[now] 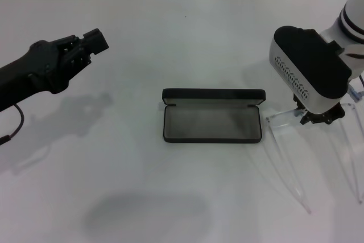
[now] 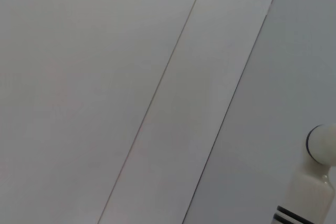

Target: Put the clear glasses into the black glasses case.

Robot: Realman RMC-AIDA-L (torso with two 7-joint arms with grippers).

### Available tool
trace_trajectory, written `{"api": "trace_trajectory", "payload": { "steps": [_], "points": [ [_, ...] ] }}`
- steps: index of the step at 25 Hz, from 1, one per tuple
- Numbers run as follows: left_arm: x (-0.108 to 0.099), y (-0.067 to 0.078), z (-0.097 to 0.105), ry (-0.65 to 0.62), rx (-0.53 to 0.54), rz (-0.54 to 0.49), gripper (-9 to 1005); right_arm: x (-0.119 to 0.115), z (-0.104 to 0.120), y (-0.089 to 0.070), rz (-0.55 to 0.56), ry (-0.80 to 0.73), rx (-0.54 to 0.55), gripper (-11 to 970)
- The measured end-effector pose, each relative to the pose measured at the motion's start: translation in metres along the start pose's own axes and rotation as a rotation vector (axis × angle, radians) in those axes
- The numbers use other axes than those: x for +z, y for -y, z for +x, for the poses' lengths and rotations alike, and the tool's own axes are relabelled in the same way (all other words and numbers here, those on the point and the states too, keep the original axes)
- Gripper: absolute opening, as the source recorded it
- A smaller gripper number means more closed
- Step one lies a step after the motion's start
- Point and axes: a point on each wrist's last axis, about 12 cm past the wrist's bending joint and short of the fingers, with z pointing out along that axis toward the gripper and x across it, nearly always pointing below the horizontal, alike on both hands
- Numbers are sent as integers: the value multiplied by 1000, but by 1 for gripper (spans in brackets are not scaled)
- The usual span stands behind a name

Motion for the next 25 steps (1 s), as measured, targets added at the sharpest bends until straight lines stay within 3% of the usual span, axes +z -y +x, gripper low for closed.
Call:
{"api": "trace_trajectory", "payload": {
  "steps": [9, 14, 20, 25],
  "points": [
    [0, 0, 1, -1, -2, 1, 99, -11, 4, -17, -58, 28, 62, 105],
    [1, 3, 2, 2, -4, 20, 99, -39, 15, -27, -73, 180, 157, 107],
    [1, 10, -1, 21, 15, 85, 99, -77, 43, -47, 68, 416, 299, 107],
    [7, 20, -7, 44, 37, 197, 95, -87, 62, -68, 236, 626, 391, 106]
  ]
}}
